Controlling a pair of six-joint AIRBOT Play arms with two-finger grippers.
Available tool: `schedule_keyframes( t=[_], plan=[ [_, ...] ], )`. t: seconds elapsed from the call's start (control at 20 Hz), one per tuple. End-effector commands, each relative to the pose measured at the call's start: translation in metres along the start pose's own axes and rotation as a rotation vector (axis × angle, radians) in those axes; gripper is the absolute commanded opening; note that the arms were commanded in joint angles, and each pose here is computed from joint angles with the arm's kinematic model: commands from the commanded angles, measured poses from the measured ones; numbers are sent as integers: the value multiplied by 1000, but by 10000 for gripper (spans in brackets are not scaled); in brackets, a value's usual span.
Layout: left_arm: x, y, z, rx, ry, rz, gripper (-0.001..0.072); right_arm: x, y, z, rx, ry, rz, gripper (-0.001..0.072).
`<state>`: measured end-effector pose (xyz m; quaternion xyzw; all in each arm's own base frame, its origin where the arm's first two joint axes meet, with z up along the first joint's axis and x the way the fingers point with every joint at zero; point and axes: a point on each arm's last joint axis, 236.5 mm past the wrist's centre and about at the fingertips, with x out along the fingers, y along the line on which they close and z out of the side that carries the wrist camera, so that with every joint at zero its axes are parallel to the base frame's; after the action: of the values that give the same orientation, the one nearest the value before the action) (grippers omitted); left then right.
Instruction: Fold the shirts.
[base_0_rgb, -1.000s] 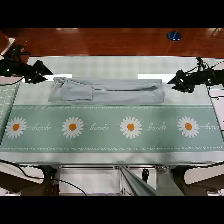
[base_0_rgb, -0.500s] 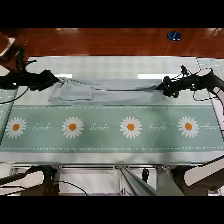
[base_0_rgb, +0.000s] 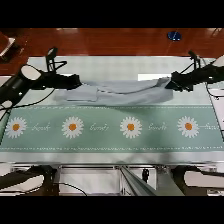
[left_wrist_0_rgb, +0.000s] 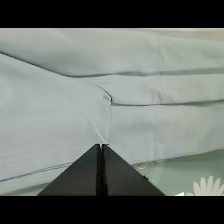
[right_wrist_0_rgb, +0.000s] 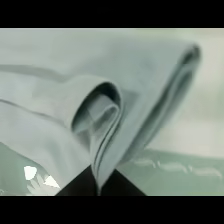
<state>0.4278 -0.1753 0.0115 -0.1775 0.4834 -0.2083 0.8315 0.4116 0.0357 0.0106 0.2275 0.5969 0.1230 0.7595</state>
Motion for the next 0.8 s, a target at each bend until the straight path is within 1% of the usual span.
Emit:
schedule_keyframes(
  t=[0.0,0.15,0.35,0.5,0.6,0.75],
  plan=[
    [28,-60,-16,109,26,-69,19,-57,8,-42,-90,-82,-104,25],
    [60,-113,-35,148,93,-130,19,-84,29,-80,-106,-172,-82,25],
    [110,-184,-67,185,187,-205,19,-112,61,-111,-121,-258,-14,25],
    [140,-225,-123,221,330,-242,19,-131,83,-116,-147,-329,38,25],
    [151,-242,-165,241,425,-255,19,-133,91,-118,-149,-334,68,25],
    [160,-271,-224,212,525,-300,19,-137,102,-110,-141,-372,117,25]
  ],
)
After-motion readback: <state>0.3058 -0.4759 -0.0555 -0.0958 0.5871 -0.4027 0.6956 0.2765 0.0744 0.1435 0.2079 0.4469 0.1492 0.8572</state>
